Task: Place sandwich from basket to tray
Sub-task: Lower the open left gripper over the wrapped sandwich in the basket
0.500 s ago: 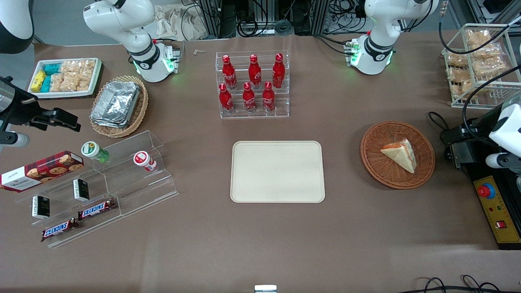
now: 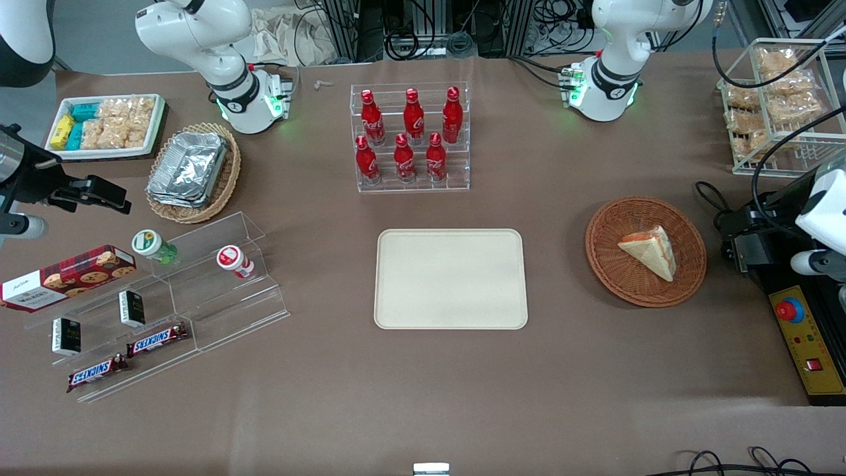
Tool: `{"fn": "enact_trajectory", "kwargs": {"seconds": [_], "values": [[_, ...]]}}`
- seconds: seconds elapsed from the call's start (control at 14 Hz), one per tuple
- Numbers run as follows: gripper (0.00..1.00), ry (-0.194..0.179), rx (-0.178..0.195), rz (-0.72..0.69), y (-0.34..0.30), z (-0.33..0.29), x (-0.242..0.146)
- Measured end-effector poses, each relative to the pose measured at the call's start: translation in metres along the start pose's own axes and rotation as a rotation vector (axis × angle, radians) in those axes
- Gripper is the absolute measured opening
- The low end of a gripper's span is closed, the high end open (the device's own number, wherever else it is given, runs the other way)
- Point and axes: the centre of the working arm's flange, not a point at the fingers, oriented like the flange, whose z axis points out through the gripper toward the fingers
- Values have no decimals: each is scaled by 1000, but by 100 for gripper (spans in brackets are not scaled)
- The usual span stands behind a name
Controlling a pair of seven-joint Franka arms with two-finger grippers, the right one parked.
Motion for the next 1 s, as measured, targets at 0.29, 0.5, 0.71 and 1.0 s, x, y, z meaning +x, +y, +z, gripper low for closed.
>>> {"fn": "enact_trajectory", "kwargs": {"seconds": [0.29, 0.5, 0.71, 1.0], "values": [[100, -64, 6, -42, 1, 19, -6], [100, -80, 8, -49, 1, 28, -18], [100, -72, 11, -66, 0, 48, -42], [100, -119, 20, -137, -7, 108, -71]]}}
